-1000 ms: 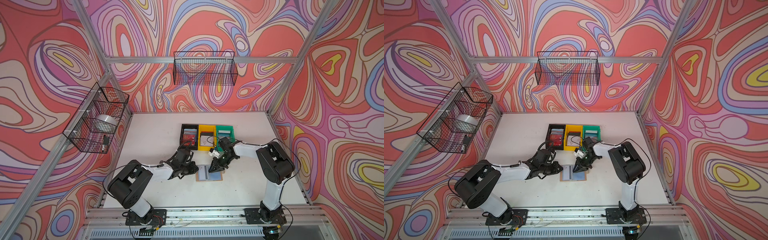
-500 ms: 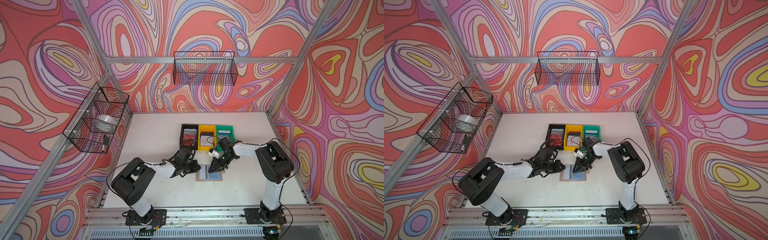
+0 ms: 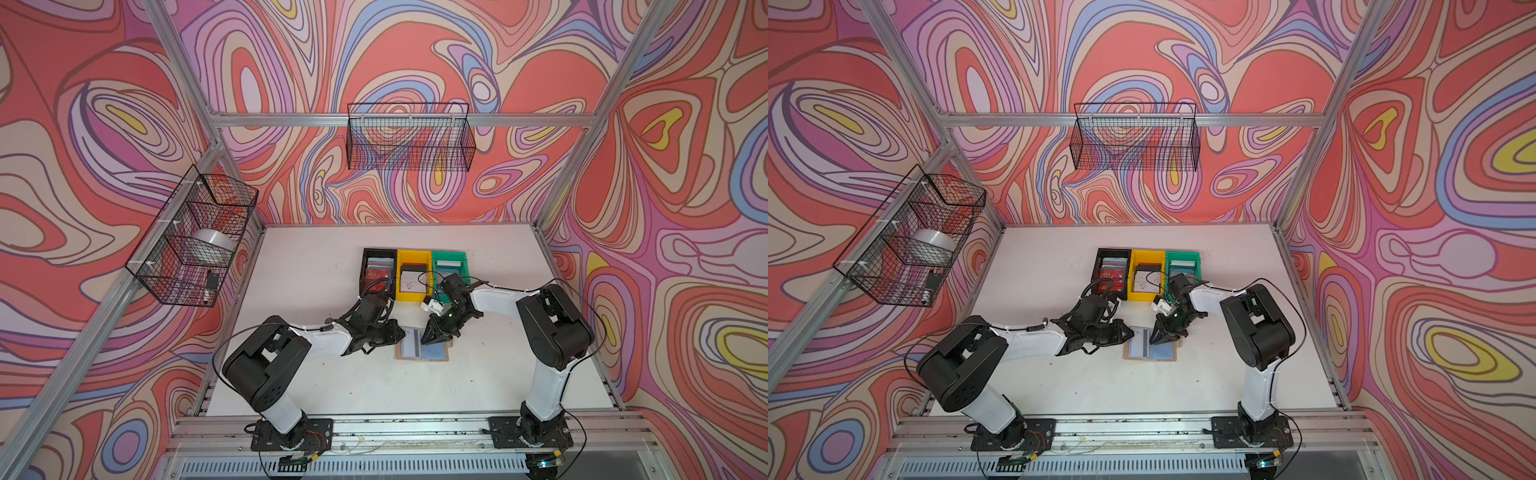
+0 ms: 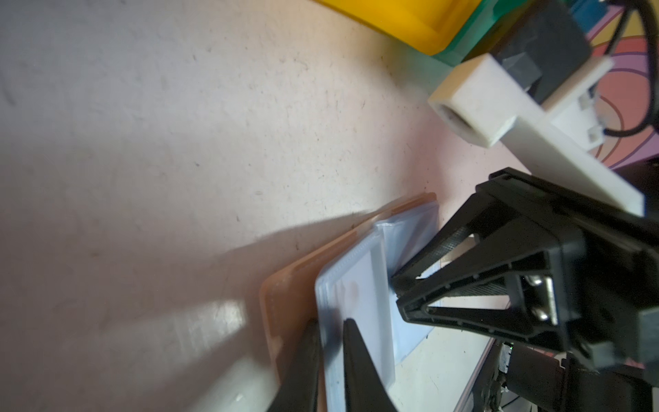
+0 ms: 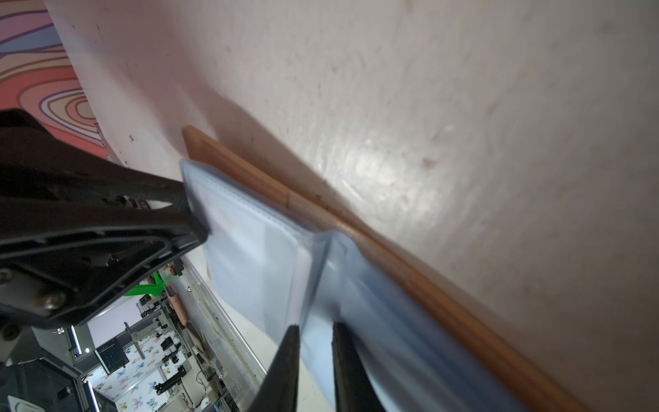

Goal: Take the credit cards out of the card holder
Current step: Flip over the card slot on the card holder.

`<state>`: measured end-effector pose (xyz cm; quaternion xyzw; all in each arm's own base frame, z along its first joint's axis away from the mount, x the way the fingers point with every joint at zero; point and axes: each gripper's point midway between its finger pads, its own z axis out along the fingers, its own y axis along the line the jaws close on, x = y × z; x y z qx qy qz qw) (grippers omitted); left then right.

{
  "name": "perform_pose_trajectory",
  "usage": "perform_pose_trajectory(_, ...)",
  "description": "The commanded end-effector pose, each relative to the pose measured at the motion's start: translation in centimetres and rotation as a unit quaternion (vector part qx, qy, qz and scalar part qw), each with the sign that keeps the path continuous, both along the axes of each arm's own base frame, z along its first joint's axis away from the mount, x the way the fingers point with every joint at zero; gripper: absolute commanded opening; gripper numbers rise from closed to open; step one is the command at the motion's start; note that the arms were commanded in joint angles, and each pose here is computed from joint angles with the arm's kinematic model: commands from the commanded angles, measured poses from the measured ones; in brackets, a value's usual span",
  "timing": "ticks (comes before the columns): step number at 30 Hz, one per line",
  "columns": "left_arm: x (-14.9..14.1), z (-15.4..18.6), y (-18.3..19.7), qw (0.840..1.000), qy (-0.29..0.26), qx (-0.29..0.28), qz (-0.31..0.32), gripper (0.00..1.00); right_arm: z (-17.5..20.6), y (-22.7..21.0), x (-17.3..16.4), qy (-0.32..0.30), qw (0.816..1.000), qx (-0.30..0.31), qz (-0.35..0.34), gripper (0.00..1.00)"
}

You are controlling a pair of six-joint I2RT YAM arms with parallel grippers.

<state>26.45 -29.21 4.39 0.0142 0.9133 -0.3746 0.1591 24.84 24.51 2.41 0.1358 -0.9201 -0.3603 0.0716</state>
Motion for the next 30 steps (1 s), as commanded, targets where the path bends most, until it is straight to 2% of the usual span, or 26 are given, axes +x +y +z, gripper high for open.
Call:
perform_pose_trajectory(1, 0.5, 2.6, -1.4, 0.999, -0.021, -0.025, -0.011, 0.17, -0.5, -0.9, -0.1, -0.001, 1.0, -0.021, -0.008, 0.21)
perform_pose_trajectory(7, 0.4, 4.1, -1.9, 0.999, -0.034, -0.025, -0.023, 0.17, 0.0, -1.0, 0.1, -0.01, 1.0, -0.02, -0.013, 0.21)
perform_pose_trajectory(20, 1.0, 4.2, -5.2, 0.997, -0.03, -0.054, -0.053, 0.17, -0.1, -1.2, 0.5, -0.013, 0.999, -0.015, -0.024, 0.21)
perform_pose_trajectory(30, 1.0, 3.2, -5.6, 0.997, -0.021, -0.041, -0.056, 0.17, 0.8, -2.1, 0.7, -0.021, 0.999, -0.012, -0.037, 0.23)
